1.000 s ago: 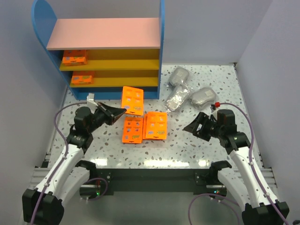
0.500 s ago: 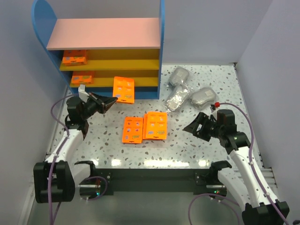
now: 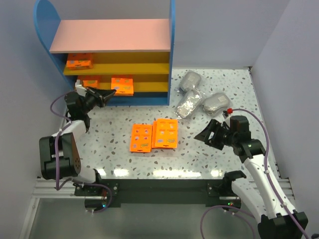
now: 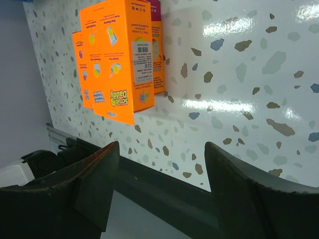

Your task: Place and organize the cleaning sponges onto the shelf

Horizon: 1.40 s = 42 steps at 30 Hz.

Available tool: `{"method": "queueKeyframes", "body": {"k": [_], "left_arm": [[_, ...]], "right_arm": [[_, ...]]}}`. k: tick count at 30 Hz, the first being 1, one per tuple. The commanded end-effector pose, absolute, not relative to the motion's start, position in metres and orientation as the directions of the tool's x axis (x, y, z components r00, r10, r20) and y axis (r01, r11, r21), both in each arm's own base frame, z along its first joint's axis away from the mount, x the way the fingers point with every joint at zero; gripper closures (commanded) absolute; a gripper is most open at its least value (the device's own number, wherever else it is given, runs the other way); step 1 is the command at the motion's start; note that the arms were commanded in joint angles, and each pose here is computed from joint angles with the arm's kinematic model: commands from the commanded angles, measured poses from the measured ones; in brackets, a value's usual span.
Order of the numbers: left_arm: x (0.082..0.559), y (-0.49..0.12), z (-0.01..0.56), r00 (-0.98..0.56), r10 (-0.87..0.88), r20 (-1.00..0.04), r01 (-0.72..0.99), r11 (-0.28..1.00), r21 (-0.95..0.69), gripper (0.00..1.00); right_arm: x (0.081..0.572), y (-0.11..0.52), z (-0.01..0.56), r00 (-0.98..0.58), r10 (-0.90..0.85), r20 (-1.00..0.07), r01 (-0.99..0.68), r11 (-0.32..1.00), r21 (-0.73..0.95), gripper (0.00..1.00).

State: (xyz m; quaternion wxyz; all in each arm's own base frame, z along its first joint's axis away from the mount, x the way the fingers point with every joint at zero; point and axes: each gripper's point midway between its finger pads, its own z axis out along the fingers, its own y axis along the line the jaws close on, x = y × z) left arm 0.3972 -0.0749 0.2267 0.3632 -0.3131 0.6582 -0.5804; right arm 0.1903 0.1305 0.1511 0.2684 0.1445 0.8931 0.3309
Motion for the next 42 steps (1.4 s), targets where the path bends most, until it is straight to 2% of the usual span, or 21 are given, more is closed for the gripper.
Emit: {"method": "queueKeyframes", "body": {"k": [1, 15, 26, 28, 29, 31, 36, 38, 42], "left_arm": [[0.413, -0.066, 0.259, -0.524, -0.831, -0.186, 0.132, 0.137, -0.982, 1.0], [0.458, -0.048, 0.225, -0.505, -0.854, -0.128, 0.021, 0.135, -0.991, 1.0], [0.458, -0.042, 0.207, -0.491, -0.866, -0.097, -0.067, 0.149, -0.987, 0.99], [0.455, -0.04, 0.205, -0.479, -0.873, -0.093, -0.078, 0.147, -0.986, 0.95], [0.454, -0.039, 0.205, -0.475, -0.875, -0.092, -0.08, 0.147, -0.986, 0.89], [0.452, -0.038, 0.206, -0.472, -0.877, -0.093, -0.083, 0.149, -0.985, 0.82], [0.449, -0.033, 0.21, -0.457, -0.884, -0.103, -0.083, 0.157, -0.984, 0.58], [0.447, -0.033, 0.213, -0.455, -0.884, -0.106, -0.08, 0.159, -0.984, 0.52], [0.441, -0.035, 0.22, -0.456, -0.882, -0.118, -0.064, 0.165, -0.984, 0.47]], "right_arm": [[0.195, 0.136, 0.167, -0.809, 0.415, -0.417, 0.024, 0.732, 0.681, 0.28], [0.196, 0.135, 0.163, -0.809, 0.42, -0.412, 0.036, 0.734, 0.678, 0.28], [0.197, 0.134, 0.161, -0.808, 0.424, -0.41, 0.043, 0.737, 0.675, 0.27], [0.197, 0.134, 0.162, -0.807, 0.421, -0.414, 0.04, 0.738, 0.673, 0.27], [0.197, 0.134, 0.161, -0.809, 0.421, -0.41, 0.042, 0.737, 0.674, 0.27], [0.198, 0.134, 0.161, -0.808, 0.422, -0.412, 0.042, 0.738, 0.674, 0.27], [0.197, 0.134, 0.161, -0.808, 0.421, -0.411, 0.041, 0.737, 0.674, 0.27], [0.197, 0.135, 0.161, -0.809, 0.421, -0.41, 0.041, 0.737, 0.675, 0.27], [0.197, 0.134, 0.16, -0.809, 0.422, -0.409, 0.043, 0.737, 0.675, 0.27]]}}
